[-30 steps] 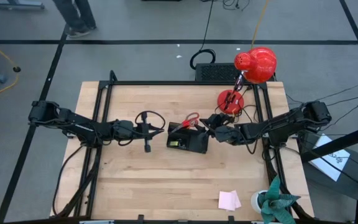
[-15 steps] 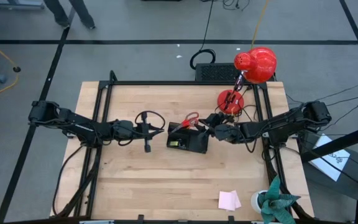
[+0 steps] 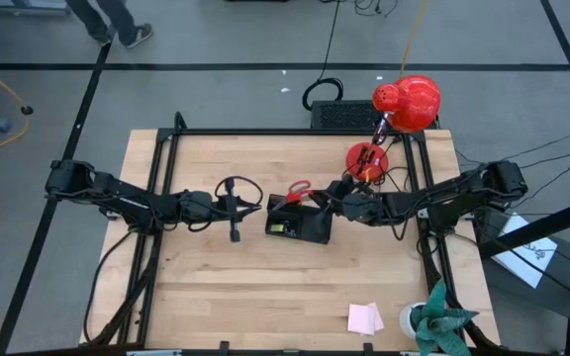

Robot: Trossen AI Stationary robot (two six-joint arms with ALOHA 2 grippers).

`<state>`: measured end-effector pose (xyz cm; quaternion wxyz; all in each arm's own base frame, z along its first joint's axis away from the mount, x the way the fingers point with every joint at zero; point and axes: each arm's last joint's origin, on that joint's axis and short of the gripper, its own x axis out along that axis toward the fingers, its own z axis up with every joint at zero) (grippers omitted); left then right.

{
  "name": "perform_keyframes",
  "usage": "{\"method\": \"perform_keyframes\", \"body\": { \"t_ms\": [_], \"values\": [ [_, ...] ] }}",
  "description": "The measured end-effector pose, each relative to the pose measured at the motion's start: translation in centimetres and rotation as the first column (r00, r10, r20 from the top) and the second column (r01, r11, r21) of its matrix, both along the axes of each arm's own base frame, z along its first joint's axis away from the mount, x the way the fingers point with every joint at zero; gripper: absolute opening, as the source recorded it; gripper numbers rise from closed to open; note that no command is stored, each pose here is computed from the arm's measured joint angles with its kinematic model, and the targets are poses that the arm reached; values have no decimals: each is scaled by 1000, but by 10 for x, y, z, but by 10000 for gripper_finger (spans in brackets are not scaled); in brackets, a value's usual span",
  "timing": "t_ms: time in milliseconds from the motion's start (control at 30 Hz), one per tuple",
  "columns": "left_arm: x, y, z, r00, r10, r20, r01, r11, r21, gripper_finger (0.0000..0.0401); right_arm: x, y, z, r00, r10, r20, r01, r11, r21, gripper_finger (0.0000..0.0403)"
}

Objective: Pick and place office supplies into organizer
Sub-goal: Put the scissors into the desk organizer

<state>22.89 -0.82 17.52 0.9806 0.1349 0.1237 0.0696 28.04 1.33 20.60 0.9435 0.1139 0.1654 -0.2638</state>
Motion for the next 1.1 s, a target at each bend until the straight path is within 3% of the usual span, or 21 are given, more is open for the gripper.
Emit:
{"method": "perform_keyframes", "body": {
  "t_ms": [333,533,833,1100],
  "values": [
    [0,0,-1,1000,0,-8,0,1000,2,26,4,2,9,994,106,-16,-107,979,-174,23],
    [0,0,-1,1000,0,-14,0,1000,3,26,10,4,21,987,131,-89,-149,958,-244,23],
    [-1,0,-3,1000,-2,-31,2,1000,20,26,14,6,37,966,114,-233,-178,946,-272,23],
    [-1,0,-2,1000,-2,-31,2,1000,22,26,21,7,24,949,120,-292,-201,943,-266,23]
  ]
}}
